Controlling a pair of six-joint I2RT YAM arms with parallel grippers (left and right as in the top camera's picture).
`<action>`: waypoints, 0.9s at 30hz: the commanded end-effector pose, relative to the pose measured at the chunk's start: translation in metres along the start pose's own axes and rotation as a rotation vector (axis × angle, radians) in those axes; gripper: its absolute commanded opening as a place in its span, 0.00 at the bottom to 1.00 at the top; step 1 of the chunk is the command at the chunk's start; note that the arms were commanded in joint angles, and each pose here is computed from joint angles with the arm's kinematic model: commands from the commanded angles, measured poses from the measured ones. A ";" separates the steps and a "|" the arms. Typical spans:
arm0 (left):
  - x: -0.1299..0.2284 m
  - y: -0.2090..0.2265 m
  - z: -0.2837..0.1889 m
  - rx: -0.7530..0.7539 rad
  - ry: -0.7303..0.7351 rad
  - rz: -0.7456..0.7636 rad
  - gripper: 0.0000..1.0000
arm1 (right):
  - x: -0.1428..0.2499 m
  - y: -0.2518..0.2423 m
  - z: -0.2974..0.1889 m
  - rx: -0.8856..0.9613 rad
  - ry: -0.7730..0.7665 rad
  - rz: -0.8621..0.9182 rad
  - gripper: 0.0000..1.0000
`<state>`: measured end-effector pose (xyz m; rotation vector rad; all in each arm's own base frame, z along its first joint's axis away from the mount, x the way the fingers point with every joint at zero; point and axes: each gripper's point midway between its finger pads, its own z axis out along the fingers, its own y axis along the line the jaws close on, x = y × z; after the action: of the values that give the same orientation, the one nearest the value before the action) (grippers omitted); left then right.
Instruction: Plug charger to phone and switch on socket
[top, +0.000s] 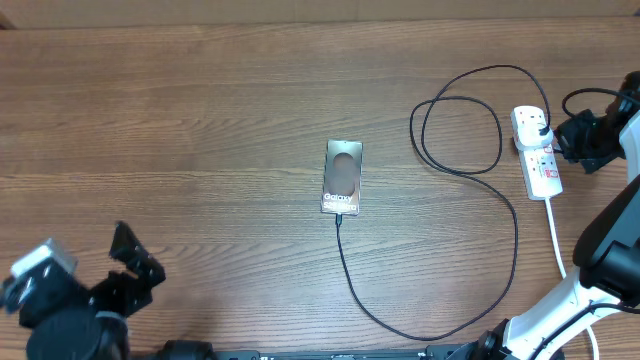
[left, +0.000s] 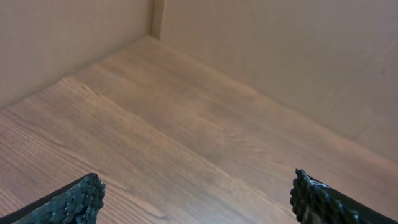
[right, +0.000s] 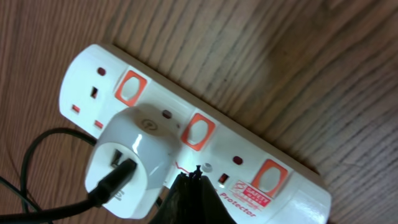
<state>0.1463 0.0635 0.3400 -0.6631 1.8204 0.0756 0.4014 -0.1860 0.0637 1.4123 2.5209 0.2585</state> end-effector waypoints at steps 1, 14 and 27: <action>-0.003 0.009 -0.009 -0.006 -0.043 -0.041 1.00 | -0.005 0.013 -0.004 -0.025 -0.023 -0.010 0.04; 0.029 0.031 -0.020 -0.056 0.052 0.012 1.00 | -0.005 0.008 0.021 -0.008 0.005 0.005 0.04; 0.061 0.051 -0.026 -0.129 0.187 0.089 1.00 | -0.012 0.013 0.020 -0.025 -0.022 0.000 0.04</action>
<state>0.0906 0.0686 0.2805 -0.6784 2.0561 0.1821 0.4102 -0.1859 0.0384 1.4321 2.5299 0.2563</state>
